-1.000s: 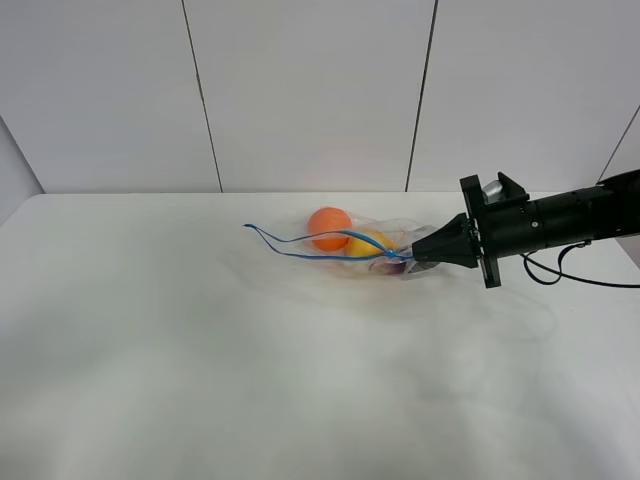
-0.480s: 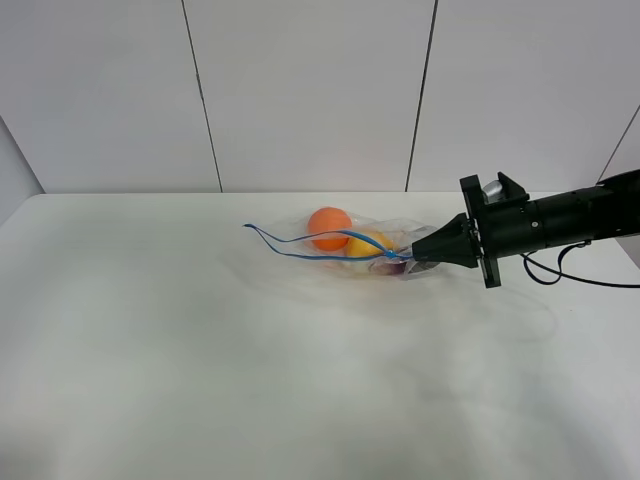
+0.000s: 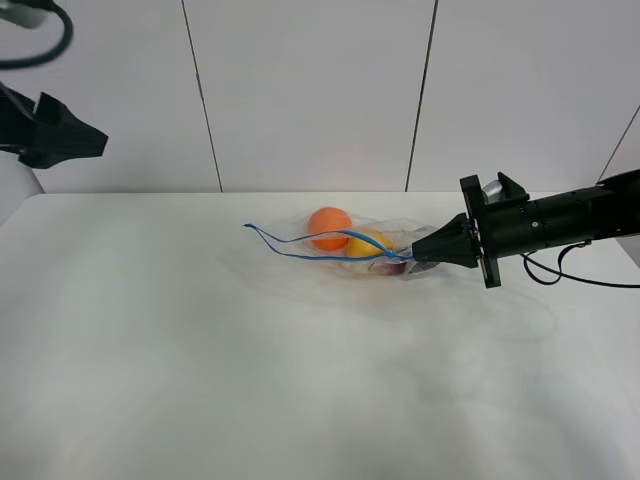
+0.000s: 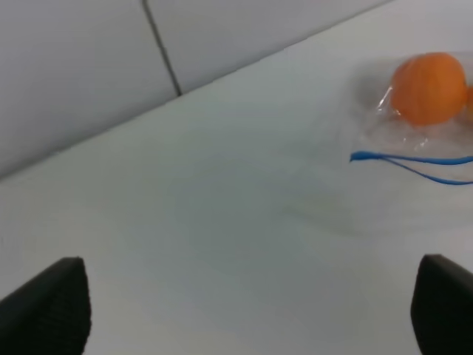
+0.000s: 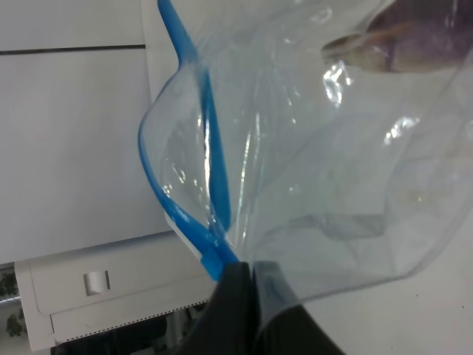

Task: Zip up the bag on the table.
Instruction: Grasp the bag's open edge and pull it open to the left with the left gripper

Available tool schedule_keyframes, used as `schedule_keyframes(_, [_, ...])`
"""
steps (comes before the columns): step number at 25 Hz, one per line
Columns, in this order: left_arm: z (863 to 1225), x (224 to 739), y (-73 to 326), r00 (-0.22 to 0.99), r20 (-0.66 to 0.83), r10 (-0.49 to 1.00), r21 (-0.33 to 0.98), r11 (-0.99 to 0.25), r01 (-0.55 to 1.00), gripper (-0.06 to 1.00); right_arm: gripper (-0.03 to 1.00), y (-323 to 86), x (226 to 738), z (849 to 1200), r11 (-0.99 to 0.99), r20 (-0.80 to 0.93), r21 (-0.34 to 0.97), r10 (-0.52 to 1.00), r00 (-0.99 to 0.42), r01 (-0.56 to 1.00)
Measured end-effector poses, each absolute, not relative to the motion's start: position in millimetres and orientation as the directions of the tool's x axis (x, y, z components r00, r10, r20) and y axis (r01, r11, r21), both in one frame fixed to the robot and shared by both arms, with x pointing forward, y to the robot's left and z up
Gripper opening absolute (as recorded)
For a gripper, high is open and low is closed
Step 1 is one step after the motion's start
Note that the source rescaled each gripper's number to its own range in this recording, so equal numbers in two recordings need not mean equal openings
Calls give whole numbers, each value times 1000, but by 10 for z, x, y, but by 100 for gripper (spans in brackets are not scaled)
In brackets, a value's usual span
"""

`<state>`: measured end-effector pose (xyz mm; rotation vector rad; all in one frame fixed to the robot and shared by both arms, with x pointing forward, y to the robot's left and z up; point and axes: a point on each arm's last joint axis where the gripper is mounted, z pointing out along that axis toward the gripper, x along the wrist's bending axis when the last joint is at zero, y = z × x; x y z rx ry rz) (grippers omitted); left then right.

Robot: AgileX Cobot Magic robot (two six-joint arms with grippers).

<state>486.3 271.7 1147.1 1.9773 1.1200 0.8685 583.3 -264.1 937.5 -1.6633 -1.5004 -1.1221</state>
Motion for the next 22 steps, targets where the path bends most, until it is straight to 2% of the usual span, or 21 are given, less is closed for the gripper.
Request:
schedule_keyframes(3, [11381,5003,2601,523,396,755,750,-594,290,100,0,-2641,5833,9375,-157,892,89,451,-9,984])
schedule_keyframes(5, [11317,5066,2500,601,553,576,637,-758,141,100,0,-2641,5833,9375,-157,892,89,451,-9,984])
schedule_keyframes(7, [11264,5093,2367,647,649,400,529,-849,-6,100,0,-2641,5833,9375,-157,892,89,451,-9,984])
schedule_keyframes(9, [11214,5106,2212,672,681,290,485,-867,-117,100,0,-2641,5833,9375,-157,892,89,451,-9,984])
schedule_keyframes(14, [11193,5000,1714,699,686,203,529,-798,-287,100,0,-2641,5834,9375,-158,892,90,452,-9,983])
schedule_keyframes(22, [10954,4694,1141,665,735,135,516,-747,-419,100,0,-2642,5834,9374,-158,892,90,452,-8,983])
